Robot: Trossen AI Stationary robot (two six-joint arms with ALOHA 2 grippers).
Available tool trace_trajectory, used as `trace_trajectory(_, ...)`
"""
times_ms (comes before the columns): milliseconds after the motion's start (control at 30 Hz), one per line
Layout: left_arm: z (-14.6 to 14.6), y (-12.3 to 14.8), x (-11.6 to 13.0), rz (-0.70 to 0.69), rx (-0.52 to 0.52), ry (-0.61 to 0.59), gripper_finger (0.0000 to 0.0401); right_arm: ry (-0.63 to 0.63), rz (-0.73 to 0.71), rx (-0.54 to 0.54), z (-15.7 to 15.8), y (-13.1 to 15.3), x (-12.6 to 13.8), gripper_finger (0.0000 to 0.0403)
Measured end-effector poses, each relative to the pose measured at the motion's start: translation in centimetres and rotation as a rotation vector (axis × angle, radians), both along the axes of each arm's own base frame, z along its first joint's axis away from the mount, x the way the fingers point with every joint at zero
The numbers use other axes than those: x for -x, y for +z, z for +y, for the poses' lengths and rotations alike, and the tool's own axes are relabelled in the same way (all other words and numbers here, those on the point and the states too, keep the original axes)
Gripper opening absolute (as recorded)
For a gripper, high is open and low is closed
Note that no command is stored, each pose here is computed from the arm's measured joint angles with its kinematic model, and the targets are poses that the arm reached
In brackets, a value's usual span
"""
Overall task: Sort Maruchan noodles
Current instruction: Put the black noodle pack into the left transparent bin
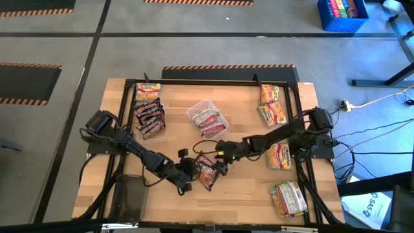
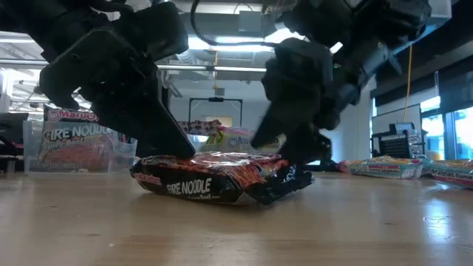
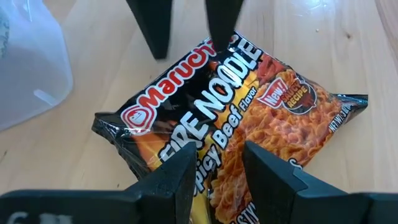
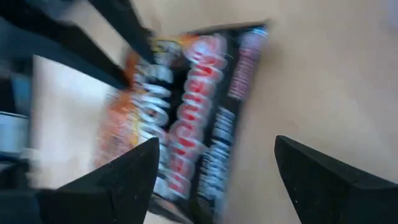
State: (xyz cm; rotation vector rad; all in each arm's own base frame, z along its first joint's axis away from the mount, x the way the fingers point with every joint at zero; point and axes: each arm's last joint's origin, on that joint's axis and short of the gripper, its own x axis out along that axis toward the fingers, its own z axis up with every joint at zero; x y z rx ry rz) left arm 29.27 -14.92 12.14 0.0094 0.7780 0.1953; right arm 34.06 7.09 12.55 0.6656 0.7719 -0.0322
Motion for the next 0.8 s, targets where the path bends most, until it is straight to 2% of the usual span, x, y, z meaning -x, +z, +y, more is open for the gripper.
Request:
trace_trajectory(200,-0.6,1.9,-0.3,-0.005,0.018,-0.061,0.0128,0.035,-0.035,-0.124,-0.2,-1.8,-0.6,0.0301)
trace_trajectory(367,-2.2,3.9,0.5,0.007,0.129,-0.144,0.0128,0.056,-0.041,-0.145,-0.1,-2.2,-0.8,0.0301)
trace_trajectory(533,-4.0,2.5,1.8,0.049,0.162,-0.195,0.0128,0.068,-0.048,-0.165,-0.3,-2.2,-0.9,0.0301)
trace_trajectory(800,-3.7,-0.4,1.2,0.068,0.049,-0.115,0.0128,0.061,-0.055,-0.182,-0.1,-2.1,-1.0,0.0301)
